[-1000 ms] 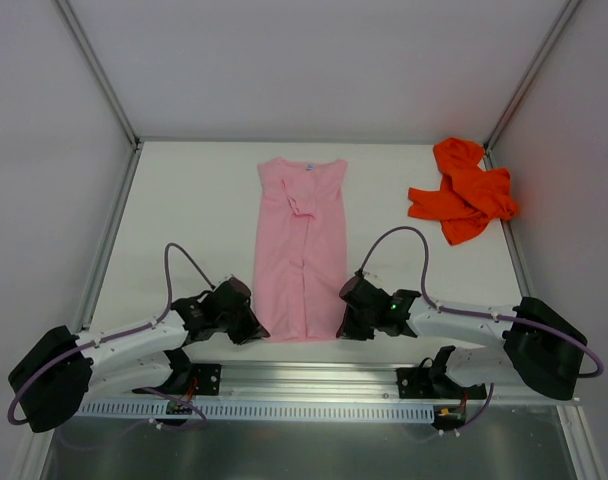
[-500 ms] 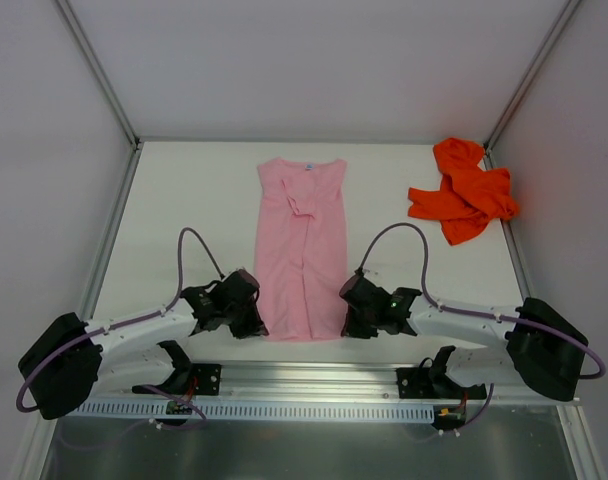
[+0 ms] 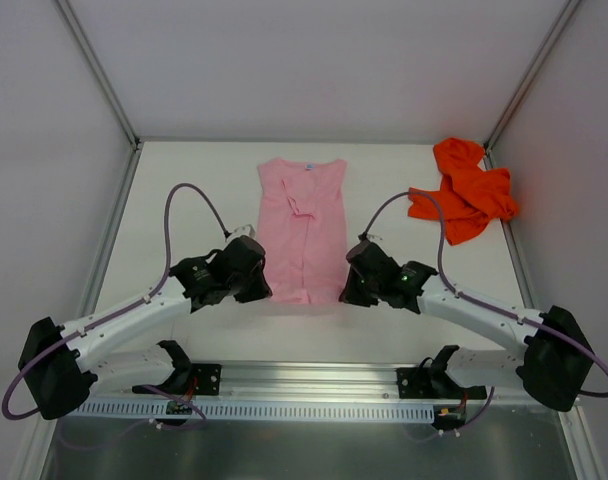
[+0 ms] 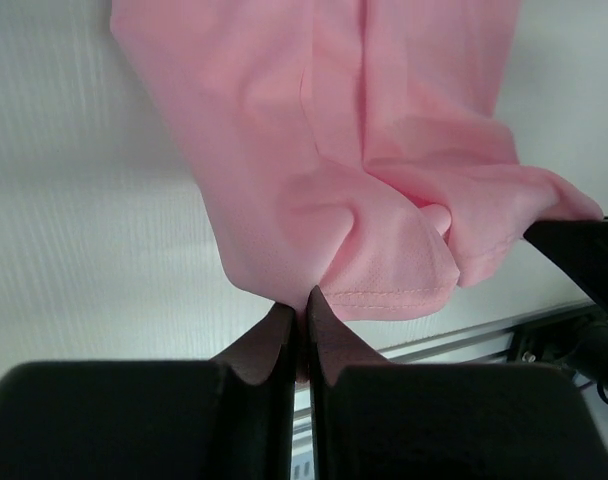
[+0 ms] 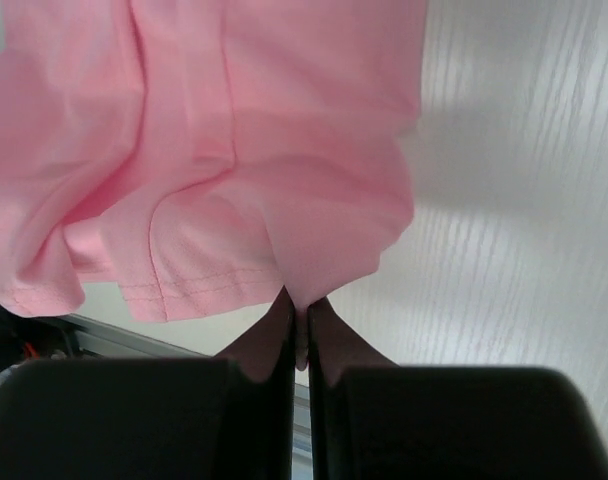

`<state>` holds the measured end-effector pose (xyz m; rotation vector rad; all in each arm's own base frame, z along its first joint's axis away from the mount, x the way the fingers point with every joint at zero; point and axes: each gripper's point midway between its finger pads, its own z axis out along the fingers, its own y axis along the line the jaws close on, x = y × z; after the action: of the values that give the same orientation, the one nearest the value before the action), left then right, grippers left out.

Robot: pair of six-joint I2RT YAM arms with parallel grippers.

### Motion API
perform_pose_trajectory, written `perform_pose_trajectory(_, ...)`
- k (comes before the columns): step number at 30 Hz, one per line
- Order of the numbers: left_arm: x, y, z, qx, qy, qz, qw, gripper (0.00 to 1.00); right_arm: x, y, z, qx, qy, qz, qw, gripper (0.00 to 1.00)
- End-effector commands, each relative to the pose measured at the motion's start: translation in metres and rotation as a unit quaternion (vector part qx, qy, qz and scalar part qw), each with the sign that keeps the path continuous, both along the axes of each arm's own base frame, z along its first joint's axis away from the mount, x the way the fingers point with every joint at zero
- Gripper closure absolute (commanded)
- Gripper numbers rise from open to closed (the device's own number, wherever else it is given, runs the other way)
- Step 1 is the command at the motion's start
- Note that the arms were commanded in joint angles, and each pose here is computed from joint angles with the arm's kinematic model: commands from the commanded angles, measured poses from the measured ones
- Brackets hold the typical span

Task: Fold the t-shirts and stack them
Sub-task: Fold the folded rectangular tshirt in 1/3 of the way

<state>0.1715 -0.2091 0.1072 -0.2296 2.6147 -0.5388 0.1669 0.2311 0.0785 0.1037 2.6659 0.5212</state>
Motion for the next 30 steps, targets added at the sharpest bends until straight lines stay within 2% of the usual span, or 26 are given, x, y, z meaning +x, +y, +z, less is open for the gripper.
perform_pose_trajectory(1,0.019,0.011,0.022,0.052,-0.048,-0.006,0.998,1.00,0.025,0.008,0.030,0.013,-0.037,0.017,0.999,0.99)
perform_pose_trajectory(5,0.042,0.018,0.045,0.060,-0.083,0.010,0.995,1.00,0.048,0.023,0.059,0.032,-0.061,0.031,0.997,0.99)
perform_pose_trajectory(11,0.084,0.021,0.070,0.041,-0.117,0.017,0.992,1.00,0.079,0.029,0.081,0.036,-0.081,0.037,0.995,0.99)
perform_pose_trajectory(18,0.126,0.007,0.070,0.054,-0.125,-0.005,0.991,1.00,0.126,0.041,0.101,0.055,-0.093,0.046,0.993,0.99)
perform_pose_trajectory(26,0.178,0.010,0.072,0.057,-0.128,0.015,0.990,1.00,0.173,0.051,0.088,0.059,-0.072,0.054,0.994,0.99)
perform_pose_trajectory(30,0.205,0.006,0.057,0.061,-0.113,0.015,0.992,1.00,0.192,0.055,0.078,0.070,-0.055,0.059,0.994,0.99)
